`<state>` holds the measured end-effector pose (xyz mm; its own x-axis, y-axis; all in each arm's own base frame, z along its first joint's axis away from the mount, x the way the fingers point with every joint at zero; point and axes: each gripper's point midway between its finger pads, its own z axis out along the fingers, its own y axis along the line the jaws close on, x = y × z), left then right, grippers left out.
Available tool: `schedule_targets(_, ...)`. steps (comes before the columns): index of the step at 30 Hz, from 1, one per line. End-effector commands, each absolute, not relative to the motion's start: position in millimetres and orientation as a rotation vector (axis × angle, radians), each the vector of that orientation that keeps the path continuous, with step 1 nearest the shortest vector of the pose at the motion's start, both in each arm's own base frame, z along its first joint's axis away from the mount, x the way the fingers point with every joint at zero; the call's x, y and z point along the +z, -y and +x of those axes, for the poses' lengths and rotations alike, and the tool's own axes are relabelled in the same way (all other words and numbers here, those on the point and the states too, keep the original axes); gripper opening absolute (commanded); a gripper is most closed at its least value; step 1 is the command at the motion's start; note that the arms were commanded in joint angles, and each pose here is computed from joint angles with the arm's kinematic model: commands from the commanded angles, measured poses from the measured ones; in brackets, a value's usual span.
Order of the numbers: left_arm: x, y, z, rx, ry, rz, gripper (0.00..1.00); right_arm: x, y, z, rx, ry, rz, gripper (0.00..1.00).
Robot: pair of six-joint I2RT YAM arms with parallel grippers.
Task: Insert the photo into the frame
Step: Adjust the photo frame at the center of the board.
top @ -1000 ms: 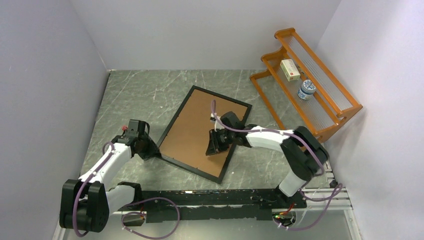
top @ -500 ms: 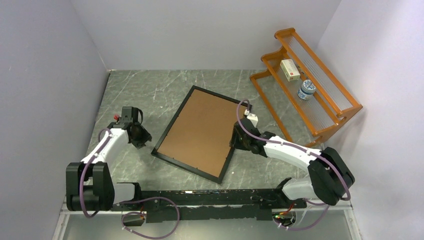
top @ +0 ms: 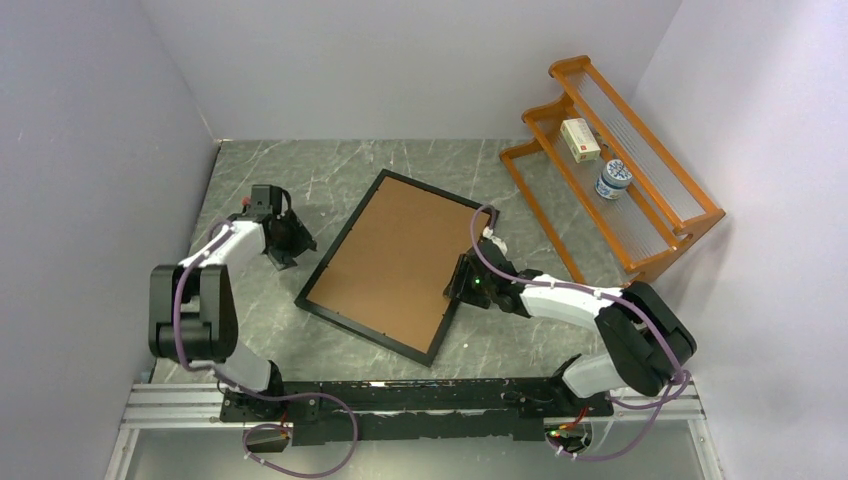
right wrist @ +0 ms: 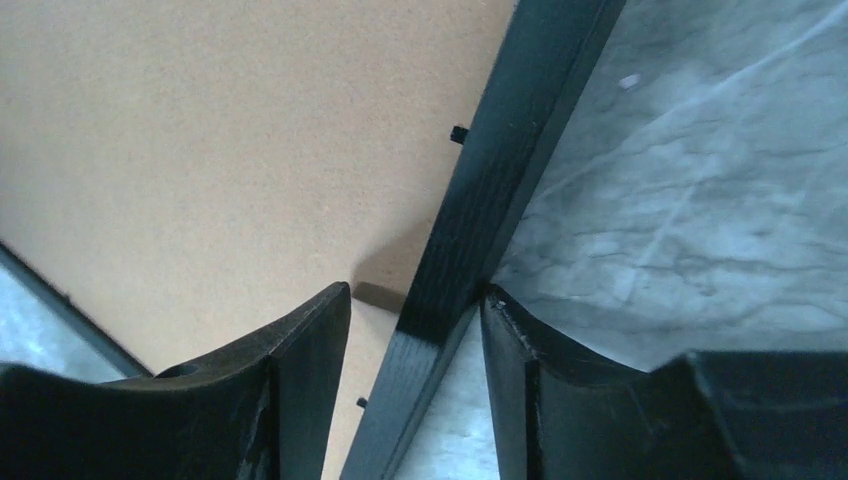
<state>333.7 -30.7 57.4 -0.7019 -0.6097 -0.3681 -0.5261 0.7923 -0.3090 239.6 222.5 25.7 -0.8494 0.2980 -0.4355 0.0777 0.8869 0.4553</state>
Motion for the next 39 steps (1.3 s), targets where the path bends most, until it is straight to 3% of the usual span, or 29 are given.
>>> schedule_targets(1, 55.5, 32.0, 363.8, -0.329, -2.531, -0.807, 0.63, 31.7, -252.7, 229.0, 0.837, -2.524, 0.287, 0.51)
schedule_targets(8, 16.3, 27.8, 378.0, -0.262, -2.661, -0.86, 0.57, 34.5, -268.3, 205.6, 0.883, -2.479, 0.338, 0.36)
schedule_targets(16, 6.0, 44.5, 378.5, -0.393, -2.686, -0.856, 0.52, 30.9, -289.5, 191.0, 0.896, -2.498, 0.235, 0.31)
schedule_targets(21, 14.1, 44.4, 375.4, -0.393, -2.675, -0.869, 0.51, 32.2, -280.7, 194.6, 0.835, -2.487, 0.245, 0.32)
schedule_targets(28, 15.8, 51.8, 349.0, -0.44, -2.688, -0.917, 0.4, 34.5, -241.9, 214.6, 0.671, -2.469, 0.312, 0.46)
schedule_targets(32, 15.0, 58.4, 326.8, -0.485, -2.7, -0.921, 0.31, 34.9, -225.1, 228.0, 0.639, -2.469, 0.296, 0.45)
schedule_targets(39, 28.2, 75.2, 294.5, -0.63, -2.677, -0.905, 0.27, 30.1, -221.5, 254.7, 0.63, -2.531, 0.182, 0.36)
